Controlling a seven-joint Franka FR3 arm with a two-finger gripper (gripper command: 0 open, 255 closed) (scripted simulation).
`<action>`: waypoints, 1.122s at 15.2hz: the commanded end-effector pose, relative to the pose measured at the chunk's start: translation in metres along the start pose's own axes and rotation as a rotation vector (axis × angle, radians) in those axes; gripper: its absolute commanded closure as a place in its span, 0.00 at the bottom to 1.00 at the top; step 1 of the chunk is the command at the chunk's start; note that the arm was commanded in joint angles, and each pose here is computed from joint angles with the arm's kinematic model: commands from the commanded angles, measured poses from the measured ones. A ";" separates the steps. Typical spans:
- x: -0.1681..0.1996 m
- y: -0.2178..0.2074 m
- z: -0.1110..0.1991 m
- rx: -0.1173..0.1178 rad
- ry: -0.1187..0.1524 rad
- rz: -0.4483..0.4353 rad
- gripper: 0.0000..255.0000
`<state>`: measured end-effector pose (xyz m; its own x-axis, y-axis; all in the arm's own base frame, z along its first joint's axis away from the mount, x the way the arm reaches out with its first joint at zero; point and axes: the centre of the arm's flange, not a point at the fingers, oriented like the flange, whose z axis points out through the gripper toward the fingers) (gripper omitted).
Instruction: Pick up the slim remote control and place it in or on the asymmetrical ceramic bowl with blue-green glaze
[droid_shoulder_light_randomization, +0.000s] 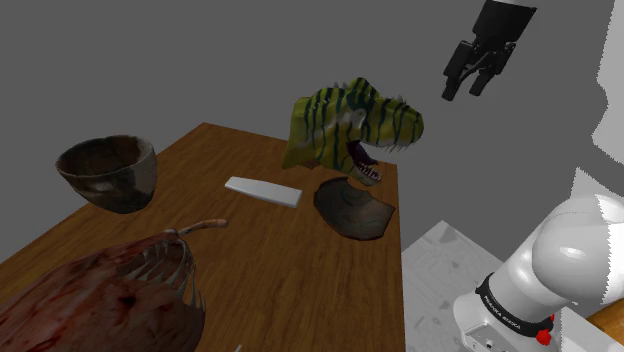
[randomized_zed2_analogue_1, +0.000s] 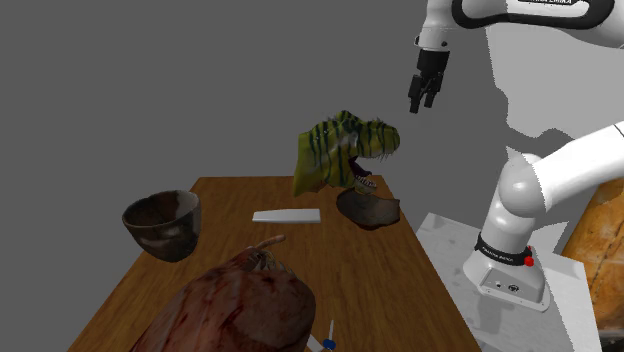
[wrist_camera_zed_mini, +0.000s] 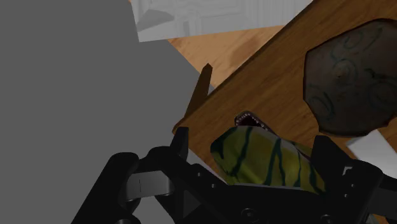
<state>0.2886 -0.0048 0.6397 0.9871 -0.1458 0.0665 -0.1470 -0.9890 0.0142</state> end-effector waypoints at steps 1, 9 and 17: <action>0.000 0.000 0.000 0.000 0.000 0.000 0.00; 0.068 -0.058 0.058 0.006 -0.013 -0.168 0.00; 0.124 -0.127 0.116 0.012 -0.025 -0.336 0.00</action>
<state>0.4287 0.0893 0.5377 0.9855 0.1659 0.0365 0.1653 -0.9860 0.0195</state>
